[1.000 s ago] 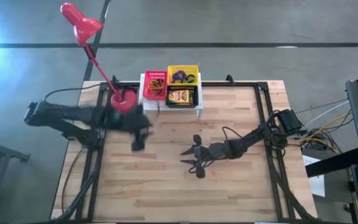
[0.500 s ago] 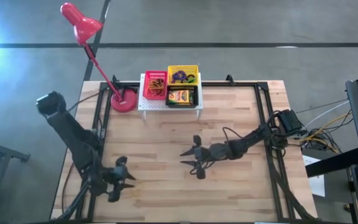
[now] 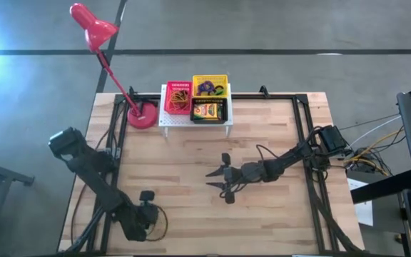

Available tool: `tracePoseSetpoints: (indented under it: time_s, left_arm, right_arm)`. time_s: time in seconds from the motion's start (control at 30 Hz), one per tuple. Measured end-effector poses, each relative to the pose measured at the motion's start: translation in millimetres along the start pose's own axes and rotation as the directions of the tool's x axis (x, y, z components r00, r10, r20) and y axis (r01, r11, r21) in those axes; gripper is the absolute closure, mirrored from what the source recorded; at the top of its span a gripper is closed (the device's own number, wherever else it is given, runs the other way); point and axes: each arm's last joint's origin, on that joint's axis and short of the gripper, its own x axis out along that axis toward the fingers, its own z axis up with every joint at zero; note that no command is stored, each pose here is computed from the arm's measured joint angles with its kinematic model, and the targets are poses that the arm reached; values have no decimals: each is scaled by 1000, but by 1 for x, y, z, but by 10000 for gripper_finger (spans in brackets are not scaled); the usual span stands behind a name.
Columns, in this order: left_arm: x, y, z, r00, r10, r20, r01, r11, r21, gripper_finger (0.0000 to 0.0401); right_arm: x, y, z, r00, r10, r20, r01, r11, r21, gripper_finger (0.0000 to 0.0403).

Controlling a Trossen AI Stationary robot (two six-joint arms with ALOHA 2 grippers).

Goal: Pick & Place Office Desk Supplies
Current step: Put the yellow rubber band into the red bin on the shelf

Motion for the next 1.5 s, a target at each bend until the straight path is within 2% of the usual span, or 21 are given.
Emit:
tracePoseSetpoints:
  time_s: [0.13, 0.2, 0.27, 0.33, 0.43, 0.53, 0.67, 0.73, 0.93, 0.97, 1.07, 1.13, 1.23, 1.37, 1.43, 1.47, 1.5]
  left_arm:
    - [5, -12, 18, 995, 85, -59, -71, 976, 205, 292]
    - [7, -15, 27, 988, 125, -87, -92, 946, 310, 328]
    - [8, -15, 36, 980, 179, -88, -135, 919, 370, 372]
    - [8, -8, 46, 957, 286, -41, -247, 884, 397, 391]
    - [-9, -13, 74, 905, 392, 167, -426, 821, 381, 396]
    - [-32, -17, 89, 833, 482, 273, -553, 699, 453, 399]
    - [-65, -15, 107, 674, 608, 420, -735, 494, 465, 399]
    - [-79, -12, 112, 605, 650, 459, -787, 403, 466, 399]
    - [-117, 13, 130, 452, 727, 517, -870, 230, 436, 400]
    - [-121, 22, 133, 439, 743, 505, -873, 221, 435, 400]
    - [-139, 52, 144, 409, 793, 452, -895, 251, 369, 400]
    - [-150, 79, 151, 374, 837, 399, -912, 253, 323, 400]
    - [-166, 121, 158, 313, 902, 297, -931, 231, 283, 400]
    - [-188, 187, 165, 201, 972, 117, -963, 175, 206, 400]
    - [-197, 224, 167, 204, 978, 33, -970, 198, 144, 400]
    - [-201, 243, 166, 231, 973, 7, -968, 229, 106, 400]
    - [-205, 260, 166, 280, 960, 1, -958, 279, 65, 400]
  right_arm:
    - [0, 0, 0, 1000, 0, -1, 0, 1000, 0, 275]
    - [0, 0, 0, 1000, 0, -1, 0, 1000, -1, 275]
    - [0, 0, 0, 1000, 1, -1, -1, 1000, -1, 275]
    - [0, 0, 0, 1000, 1, -2, -1, 1000, -1, 275]
    - [0, 0, 0, 1000, 1, -4, -1, 1000, 2, 275]
    - [0, 0, -1, 1000, 2, -6, -2, 1000, 1, 275]
    - [0, 0, -2, 1000, 2, -19, -2, 1000, -1, 275]
    - [0, 0, -2, 1000, 2, -24, -2, 1000, 2, 275]
    - [0, 0, -3, 1000, 1, -31, -1, 1000, 3, 275]
    - [0, 0, -3, 999, 1, -32, -1, 1000, 3, 275]
    - [0, 0, -3, 999, 1, -33, -1, 1000, 3, 275]
    - [0, 1, -3, 999, 3, -33, -2, 1000, 3, 275]
    - [0, 1, -3, 999, 4, -34, -4, 1000, 3, 275]
    - [0, 1, -3, 999, 4, -34, -4, 1000, 3, 275]
    - [0, 1, -3, 999, 3, -35, -3, 1000, 3, 275]
    - [0, 1, -3, 999, 4, -35, -4, 1000, 2, 275]
    - [0, 1, -4, 999, 3, -36, -3, 1000, 2, 275]
